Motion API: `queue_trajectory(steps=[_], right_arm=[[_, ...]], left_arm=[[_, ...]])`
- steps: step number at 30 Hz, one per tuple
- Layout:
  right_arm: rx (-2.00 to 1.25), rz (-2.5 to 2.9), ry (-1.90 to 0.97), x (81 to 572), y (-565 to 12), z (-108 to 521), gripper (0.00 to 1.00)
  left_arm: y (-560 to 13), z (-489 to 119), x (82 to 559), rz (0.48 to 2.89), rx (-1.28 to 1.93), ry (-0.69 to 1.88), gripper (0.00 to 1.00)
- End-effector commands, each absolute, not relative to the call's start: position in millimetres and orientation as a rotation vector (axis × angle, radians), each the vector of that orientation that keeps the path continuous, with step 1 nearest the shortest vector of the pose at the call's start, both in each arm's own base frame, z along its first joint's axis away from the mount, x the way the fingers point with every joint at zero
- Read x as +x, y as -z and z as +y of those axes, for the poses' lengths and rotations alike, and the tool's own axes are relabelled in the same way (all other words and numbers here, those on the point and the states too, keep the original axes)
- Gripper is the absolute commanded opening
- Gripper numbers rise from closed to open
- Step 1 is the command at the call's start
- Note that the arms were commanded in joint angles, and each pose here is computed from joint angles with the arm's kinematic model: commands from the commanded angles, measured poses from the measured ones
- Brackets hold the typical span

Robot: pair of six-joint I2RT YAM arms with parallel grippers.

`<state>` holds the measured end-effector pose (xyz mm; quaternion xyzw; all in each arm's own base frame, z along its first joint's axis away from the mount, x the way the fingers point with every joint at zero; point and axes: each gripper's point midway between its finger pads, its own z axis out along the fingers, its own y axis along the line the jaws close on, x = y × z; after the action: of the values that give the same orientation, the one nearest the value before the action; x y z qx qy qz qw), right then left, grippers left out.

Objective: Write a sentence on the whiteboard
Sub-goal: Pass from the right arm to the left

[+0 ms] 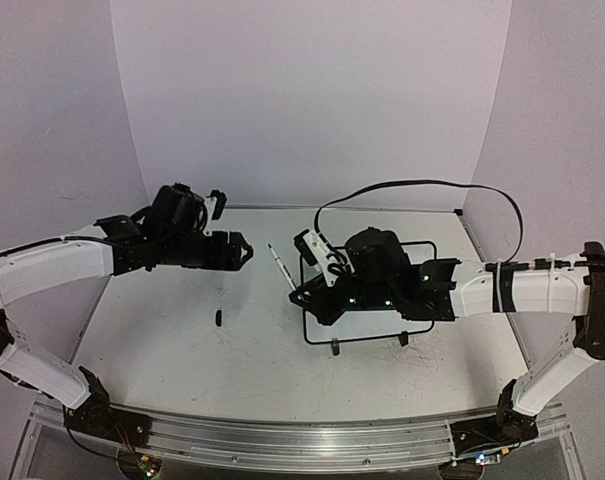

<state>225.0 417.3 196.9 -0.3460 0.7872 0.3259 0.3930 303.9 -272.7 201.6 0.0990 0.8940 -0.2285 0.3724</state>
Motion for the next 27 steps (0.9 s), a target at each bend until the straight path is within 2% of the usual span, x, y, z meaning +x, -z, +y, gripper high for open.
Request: queue_trajectory(steps=[1,4,6,8,15,21,27], right_arm=[[-1.148,1.969,-0.770,207.6,-189.9,418.7,0.00],[-1.240,1.964,-0.755,198.6,-181.3,419.4,0.00],[-1.263,1.961,-0.736,197.3,-178.3,419.9,0.00],[-1.266,1.957,-0.720,198.2,-179.2,419.9,0.00],[-1.269,1.936,-0.699,200.5,-185.8,418.5,0.00],[-1.268,1.925,-0.686,201.0,-189.0,417.6,0.00],[-1.264,1.923,-0.678,200.9,-190.0,418.3,0.00]], left_arm=[[-295.6,-301.0,276.0,2.080,0.543,0.929,0.85],[-308.7,-327.9,244.9,2.059,0.736,1.214,0.86],[-300.4,-345.1,223.0,2.083,0.864,1.410,0.79],[-284.2,-353.3,213.5,2.133,0.908,1.491,0.72],[-252.6,-358.2,195.4,2.208,0.975,1.563,0.66],[-236.9,-356.9,189.5,2.257,0.990,1.578,0.52],[-231.4,-355.6,191.5,2.277,0.979,1.546,0.30]])
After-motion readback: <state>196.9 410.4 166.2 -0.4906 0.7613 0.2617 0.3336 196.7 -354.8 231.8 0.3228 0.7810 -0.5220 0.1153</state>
